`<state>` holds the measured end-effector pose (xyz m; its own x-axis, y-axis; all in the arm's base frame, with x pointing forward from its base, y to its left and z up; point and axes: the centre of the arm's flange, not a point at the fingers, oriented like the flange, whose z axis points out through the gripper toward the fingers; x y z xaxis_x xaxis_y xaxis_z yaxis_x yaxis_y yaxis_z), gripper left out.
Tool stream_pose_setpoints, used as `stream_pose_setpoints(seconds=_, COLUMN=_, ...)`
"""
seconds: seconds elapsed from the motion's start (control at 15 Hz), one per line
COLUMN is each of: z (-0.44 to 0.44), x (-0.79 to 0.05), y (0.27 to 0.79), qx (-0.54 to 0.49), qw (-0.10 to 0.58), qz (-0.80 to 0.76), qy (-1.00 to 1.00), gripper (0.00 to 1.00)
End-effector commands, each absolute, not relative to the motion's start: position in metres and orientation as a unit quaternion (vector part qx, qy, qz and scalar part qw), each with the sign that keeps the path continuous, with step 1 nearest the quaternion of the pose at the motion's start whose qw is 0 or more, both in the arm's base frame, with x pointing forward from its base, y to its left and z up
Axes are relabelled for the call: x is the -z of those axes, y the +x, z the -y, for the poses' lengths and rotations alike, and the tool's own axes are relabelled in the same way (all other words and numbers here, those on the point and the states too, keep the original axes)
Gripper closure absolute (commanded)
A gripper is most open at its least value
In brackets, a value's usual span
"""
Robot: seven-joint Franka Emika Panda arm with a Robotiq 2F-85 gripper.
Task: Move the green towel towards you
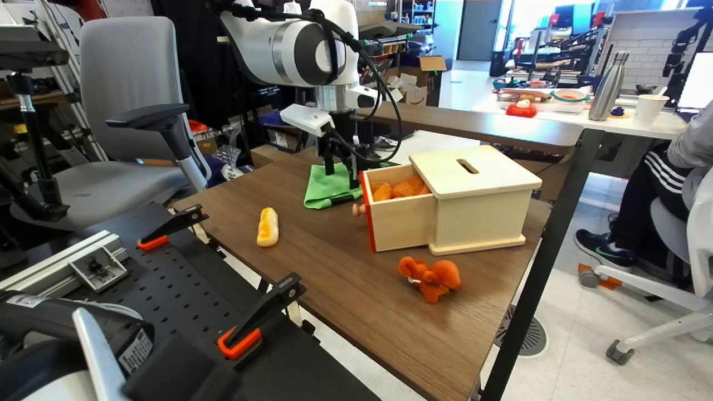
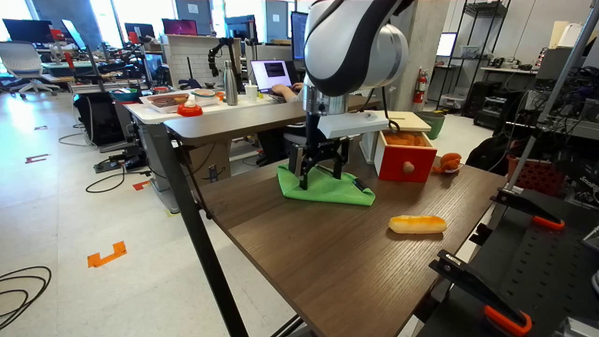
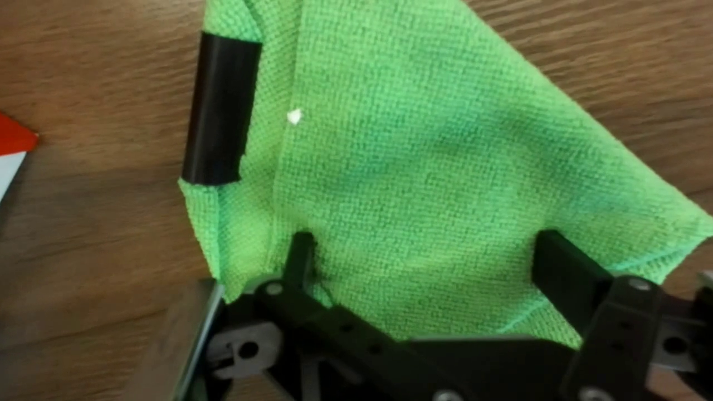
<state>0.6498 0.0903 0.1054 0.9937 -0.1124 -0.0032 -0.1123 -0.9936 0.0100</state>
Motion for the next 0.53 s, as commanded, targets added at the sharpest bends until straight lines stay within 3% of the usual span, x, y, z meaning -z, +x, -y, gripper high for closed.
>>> stream_pose_setpoints(seconds=0.0, z=-0.095, x=-0.100, y=0.646, qx=0.008, qw=0.013, qz=0.058, qy=0.998, gripper=0.00)
stream_pose_setpoints(seconds=0.47, z=-0.110, x=-0.093, y=0.603, qx=0.028, qw=0.027, qz=0.033, qy=0.999, gripper=0.00)
